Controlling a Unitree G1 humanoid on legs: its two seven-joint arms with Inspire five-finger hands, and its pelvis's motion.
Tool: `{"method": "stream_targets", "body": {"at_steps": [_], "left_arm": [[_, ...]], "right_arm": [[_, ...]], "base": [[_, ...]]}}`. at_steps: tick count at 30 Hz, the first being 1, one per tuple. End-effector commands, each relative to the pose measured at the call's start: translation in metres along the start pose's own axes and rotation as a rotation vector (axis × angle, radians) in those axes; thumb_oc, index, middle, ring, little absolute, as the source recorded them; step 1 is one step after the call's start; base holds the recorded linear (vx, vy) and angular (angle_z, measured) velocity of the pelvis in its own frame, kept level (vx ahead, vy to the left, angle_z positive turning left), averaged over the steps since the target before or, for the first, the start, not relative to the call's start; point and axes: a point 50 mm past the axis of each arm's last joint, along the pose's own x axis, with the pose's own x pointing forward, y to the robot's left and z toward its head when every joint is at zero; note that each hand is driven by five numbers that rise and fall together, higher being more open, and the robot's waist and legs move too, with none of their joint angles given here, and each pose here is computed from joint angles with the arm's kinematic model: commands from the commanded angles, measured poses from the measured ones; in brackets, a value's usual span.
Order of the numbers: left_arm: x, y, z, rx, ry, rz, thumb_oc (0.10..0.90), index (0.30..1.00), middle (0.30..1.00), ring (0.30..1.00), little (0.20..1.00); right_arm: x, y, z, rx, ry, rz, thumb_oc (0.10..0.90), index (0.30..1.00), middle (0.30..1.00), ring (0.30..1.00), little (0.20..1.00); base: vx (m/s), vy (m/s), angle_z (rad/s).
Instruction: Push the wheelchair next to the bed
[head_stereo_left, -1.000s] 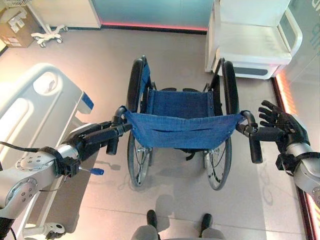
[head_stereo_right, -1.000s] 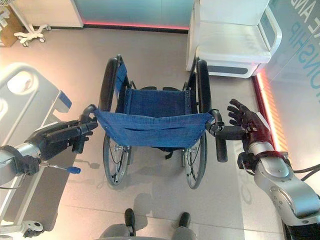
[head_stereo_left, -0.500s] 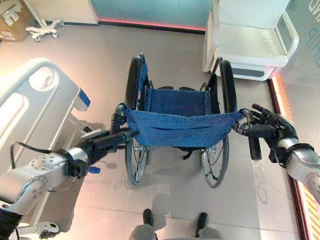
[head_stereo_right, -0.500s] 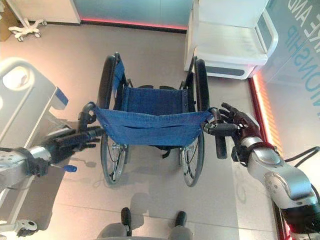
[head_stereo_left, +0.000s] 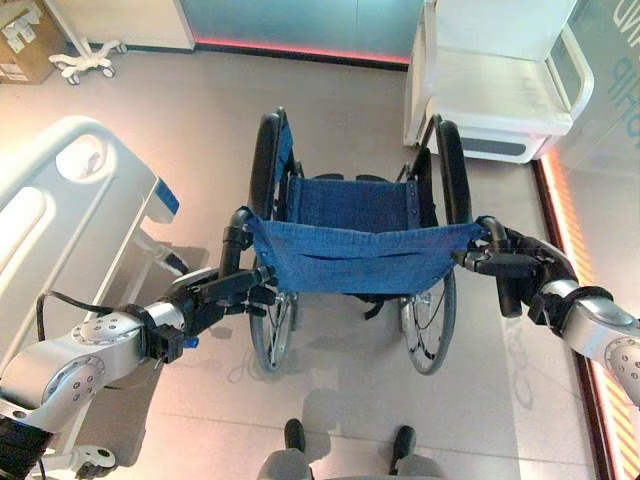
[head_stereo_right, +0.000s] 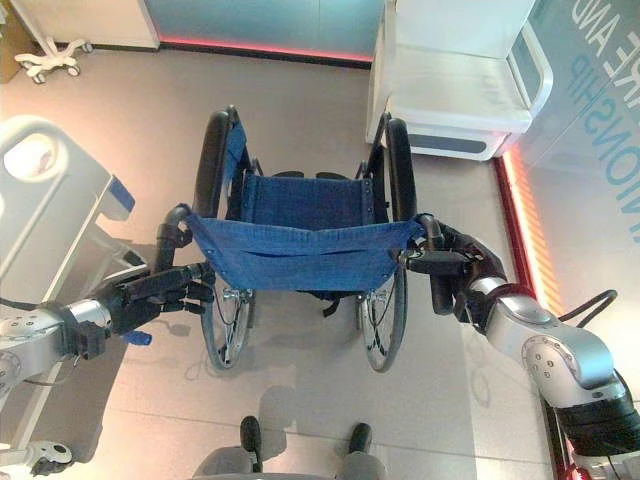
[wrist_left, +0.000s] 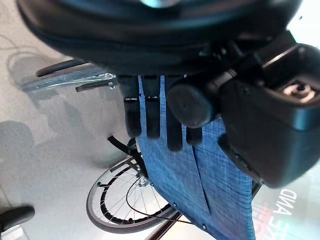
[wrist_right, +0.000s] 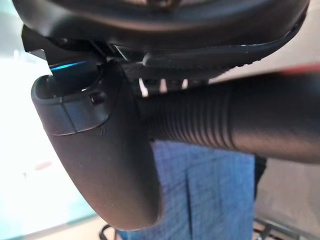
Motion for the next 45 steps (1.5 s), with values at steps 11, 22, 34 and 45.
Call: {"method": "stream_targets", "body": {"at_steps": [11, 22, 34, 45], "left_arm": [[0.004, -0.014, 0.038, -0.019, -0.207, -0.073, 0.4, 0.3, 0.3, 0.3, 0.3], [0.004, -0.011, 0.041, -0.033, -0.228, -0.055, 0.4, 0.3, 0.3, 0.3, 0.3], [0.003, -0.009, 0.045, -0.048, -0.251, -0.045, 0.4, 0.3, 0.3, 0.3, 0.3], [-0.004, 0.003, 0.056, -0.063, -0.255, -0.022, 0.4, 0.3, 0.3, 0.3, 0.3]], "right_arm": [[0.004, 0.001, -0.037, -0.154, 0.235, -0.011, 0.4, 0.3, 0.3, 0.3, 0.3], [0.005, -0.002, -0.028, -0.226, 0.205, -0.023, 0.4, 0.3, 0.3, 0.3, 0.3], [0.004, -0.019, -0.018, -0.363, 0.184, -0.13, 0.4, 0.3, 0.3, 0.3, 0.3], [-0.005, -0.054, 0.026, -0.471, 0.096, -0.281, 0.8, 0.9, 0.9, 0.9, 0.9]], "base": [[0.0, 0.0, 0.0], [0.0, 0.0, 0.0], [0.0, 0.0, 0.0], [0.0, 0.0, 0.0]]}}
